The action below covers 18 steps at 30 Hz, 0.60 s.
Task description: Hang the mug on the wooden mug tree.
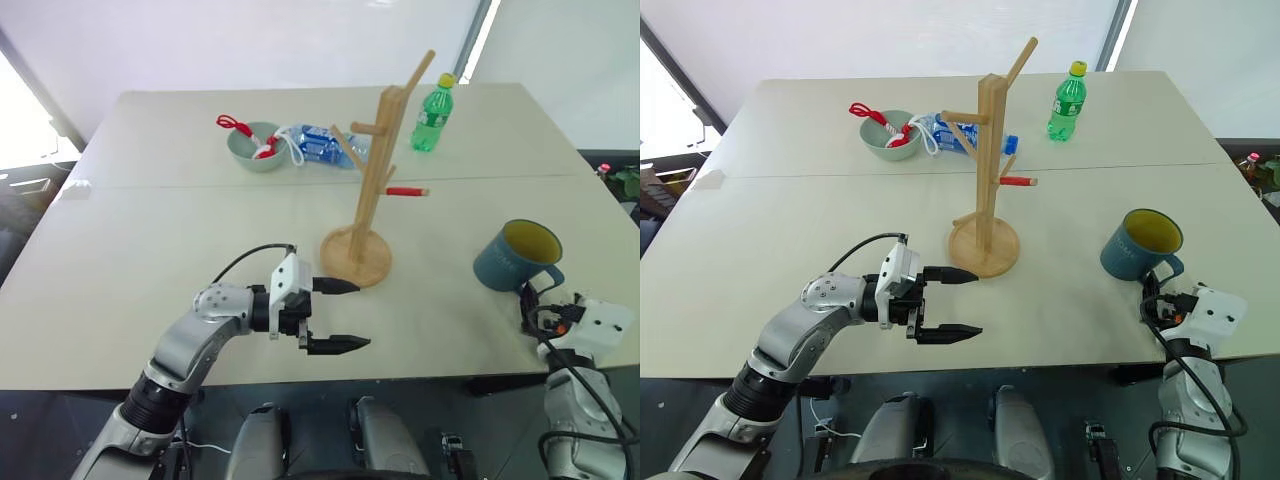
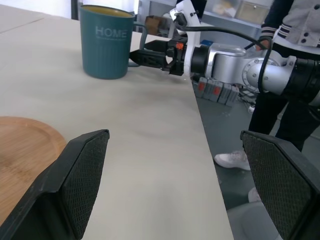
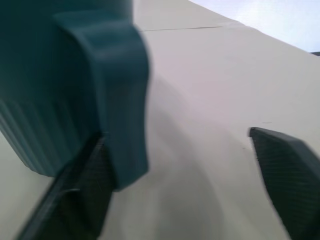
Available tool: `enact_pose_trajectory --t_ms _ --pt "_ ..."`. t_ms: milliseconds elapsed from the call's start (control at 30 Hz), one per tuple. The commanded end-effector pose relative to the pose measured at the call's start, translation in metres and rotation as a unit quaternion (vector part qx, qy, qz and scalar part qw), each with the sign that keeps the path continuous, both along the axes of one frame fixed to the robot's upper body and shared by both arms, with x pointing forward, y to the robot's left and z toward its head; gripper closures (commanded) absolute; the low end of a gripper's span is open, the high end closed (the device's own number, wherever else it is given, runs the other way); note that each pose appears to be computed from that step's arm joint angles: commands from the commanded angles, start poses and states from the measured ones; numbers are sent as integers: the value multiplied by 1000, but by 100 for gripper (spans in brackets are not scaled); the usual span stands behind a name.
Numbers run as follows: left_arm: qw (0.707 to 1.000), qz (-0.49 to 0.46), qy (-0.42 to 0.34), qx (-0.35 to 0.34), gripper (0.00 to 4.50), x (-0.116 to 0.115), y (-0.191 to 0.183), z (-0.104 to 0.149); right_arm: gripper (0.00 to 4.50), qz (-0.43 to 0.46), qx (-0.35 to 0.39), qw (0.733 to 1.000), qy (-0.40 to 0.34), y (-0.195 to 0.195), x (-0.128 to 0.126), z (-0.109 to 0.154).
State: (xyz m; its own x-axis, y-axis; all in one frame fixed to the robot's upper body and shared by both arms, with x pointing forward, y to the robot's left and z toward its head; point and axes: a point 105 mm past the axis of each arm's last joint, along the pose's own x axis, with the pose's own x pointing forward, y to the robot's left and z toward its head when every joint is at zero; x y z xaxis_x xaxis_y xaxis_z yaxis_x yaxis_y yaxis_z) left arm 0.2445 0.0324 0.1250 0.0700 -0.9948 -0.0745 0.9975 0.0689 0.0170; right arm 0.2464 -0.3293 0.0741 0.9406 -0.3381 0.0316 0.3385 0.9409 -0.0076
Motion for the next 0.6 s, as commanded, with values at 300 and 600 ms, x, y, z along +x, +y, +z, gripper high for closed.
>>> enact_pose_trajectory --t_ms 300,600 --pt "1000 8 -22 -7 0 -2 3 9 443 57 -47 997 -11 16 8 19" --pt "998 49 -24 5 0 15 25 3 443 351 -386 853 14 108 6 76"
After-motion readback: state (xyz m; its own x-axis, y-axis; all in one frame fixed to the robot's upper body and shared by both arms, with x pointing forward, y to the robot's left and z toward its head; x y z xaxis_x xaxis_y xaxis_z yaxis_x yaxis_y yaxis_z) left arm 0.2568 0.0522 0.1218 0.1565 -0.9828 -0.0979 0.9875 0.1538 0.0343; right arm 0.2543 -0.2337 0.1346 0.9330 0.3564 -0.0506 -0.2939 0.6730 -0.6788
